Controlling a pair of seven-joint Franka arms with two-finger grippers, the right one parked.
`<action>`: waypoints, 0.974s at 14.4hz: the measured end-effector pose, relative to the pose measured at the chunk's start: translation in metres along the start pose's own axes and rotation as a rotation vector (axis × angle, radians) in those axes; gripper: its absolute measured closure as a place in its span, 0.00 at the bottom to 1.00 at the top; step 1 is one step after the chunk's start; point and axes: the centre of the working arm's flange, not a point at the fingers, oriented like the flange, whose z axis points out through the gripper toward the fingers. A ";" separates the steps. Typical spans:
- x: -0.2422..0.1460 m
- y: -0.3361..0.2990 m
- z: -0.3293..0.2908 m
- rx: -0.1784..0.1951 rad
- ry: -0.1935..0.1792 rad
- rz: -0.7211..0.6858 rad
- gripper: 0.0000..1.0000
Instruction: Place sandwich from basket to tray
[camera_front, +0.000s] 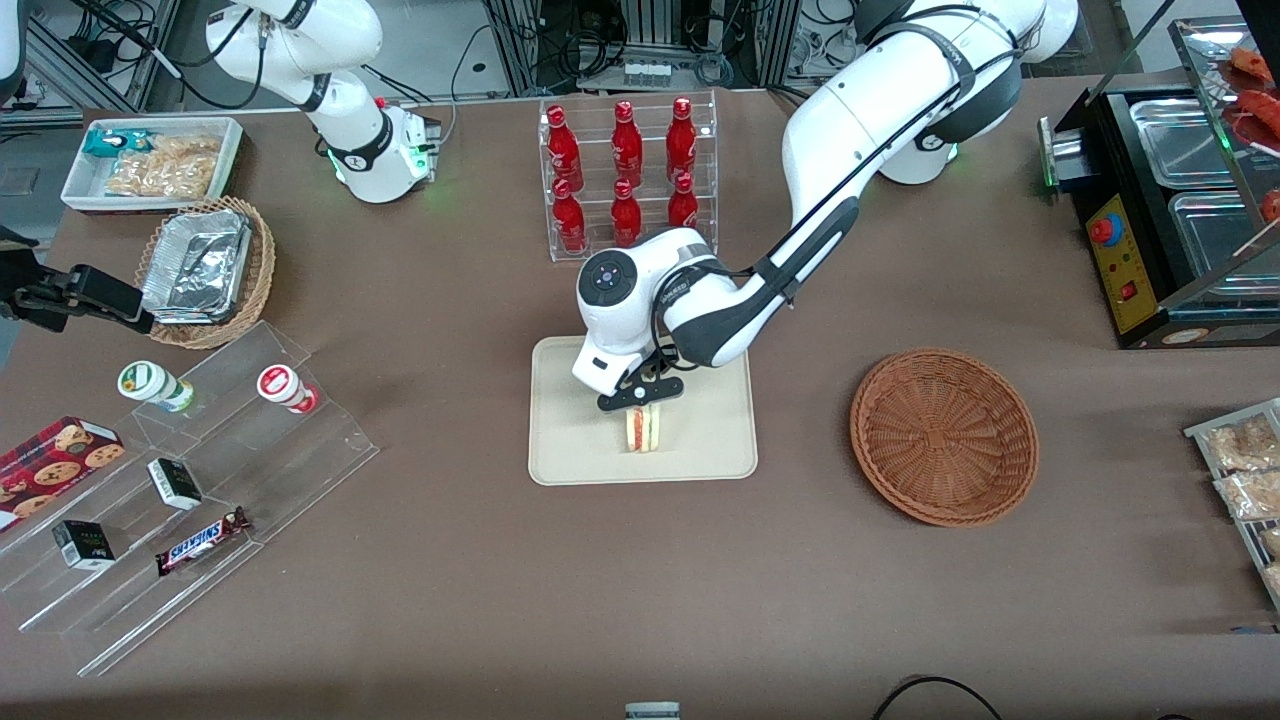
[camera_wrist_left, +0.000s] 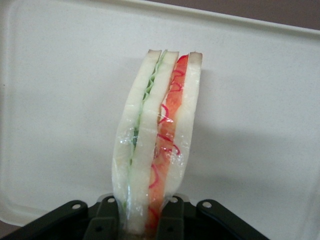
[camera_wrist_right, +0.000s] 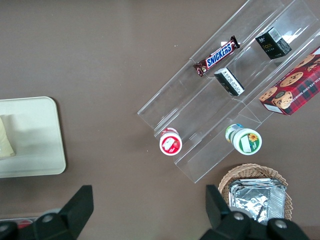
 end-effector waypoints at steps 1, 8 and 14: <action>0.001 0.000 -0.001 -0.002 0.002 -0.001 0.65; 0.044 -0.014 -0.034 -0.001 0.067 -0.065 0.00; 0.129 -0.098 -0.151 0.050 0.146 -0.179 0.00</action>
